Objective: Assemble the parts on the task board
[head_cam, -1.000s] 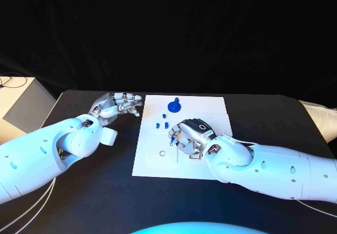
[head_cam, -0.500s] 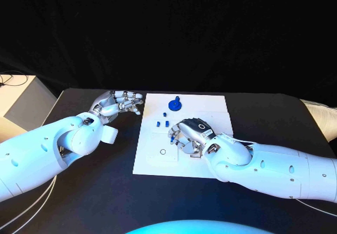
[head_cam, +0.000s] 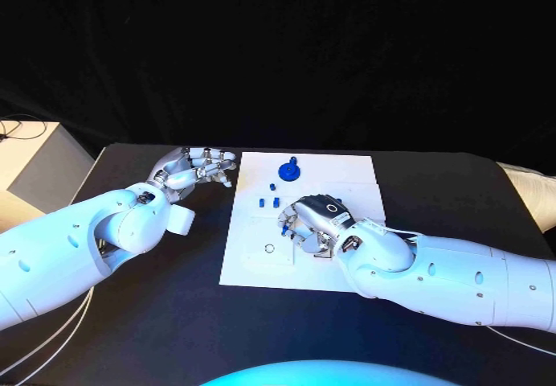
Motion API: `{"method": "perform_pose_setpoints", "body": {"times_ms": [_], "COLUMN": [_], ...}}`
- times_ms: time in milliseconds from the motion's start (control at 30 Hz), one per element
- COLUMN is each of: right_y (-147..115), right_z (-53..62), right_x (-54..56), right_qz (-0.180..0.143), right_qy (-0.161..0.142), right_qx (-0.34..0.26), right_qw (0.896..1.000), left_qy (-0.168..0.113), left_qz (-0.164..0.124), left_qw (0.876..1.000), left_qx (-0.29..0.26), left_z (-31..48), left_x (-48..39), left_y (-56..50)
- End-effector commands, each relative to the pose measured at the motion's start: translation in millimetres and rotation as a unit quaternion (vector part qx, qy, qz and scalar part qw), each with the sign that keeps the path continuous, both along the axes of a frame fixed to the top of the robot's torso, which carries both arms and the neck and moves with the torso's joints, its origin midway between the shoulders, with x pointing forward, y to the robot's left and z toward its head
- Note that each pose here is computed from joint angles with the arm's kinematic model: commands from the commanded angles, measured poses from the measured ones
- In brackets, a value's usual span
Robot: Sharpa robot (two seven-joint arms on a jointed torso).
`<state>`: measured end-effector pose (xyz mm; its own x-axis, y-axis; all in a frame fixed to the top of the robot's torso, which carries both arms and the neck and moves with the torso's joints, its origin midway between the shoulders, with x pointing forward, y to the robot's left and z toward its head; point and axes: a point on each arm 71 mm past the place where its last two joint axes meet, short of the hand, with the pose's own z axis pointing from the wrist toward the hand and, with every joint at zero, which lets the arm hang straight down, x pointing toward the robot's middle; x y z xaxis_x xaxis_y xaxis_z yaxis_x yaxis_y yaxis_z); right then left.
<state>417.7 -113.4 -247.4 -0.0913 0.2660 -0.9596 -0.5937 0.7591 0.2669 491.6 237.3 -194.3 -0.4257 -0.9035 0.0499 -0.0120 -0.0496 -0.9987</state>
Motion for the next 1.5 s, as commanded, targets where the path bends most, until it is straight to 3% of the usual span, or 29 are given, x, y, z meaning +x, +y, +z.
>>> {"method": "perform_pose_setpoints", "body": {"times_ms": [33, 967, 1500], "right_y": [1.7, 6.3, 2.8], "right_z": [-2.0, -11.4, -9.7], "right_x": [-1.0, -2.0, -2.3], "right_qz": [0.007, 0.021, 0.013], "right_qy": [0.0, 0.016, 0.009], "right_qx": [-0.013, -0.045, -0.035], "right_qw": [1.0, 0.999, 0.999], "left_qy": [-0.004, -0.003, -0.002], "left_qz": [-0.002, -0.002, -0.002], "left_qw": [1.0, 1.0, 1.0], "left_qx": [-0.006, -0.005, -0.004], "left_z": [1.5, 1.4, 1.0], "left_x": [-0.5, -0.4, -0.3], "left_y": [-1.3, -0.8, -0.3]}}
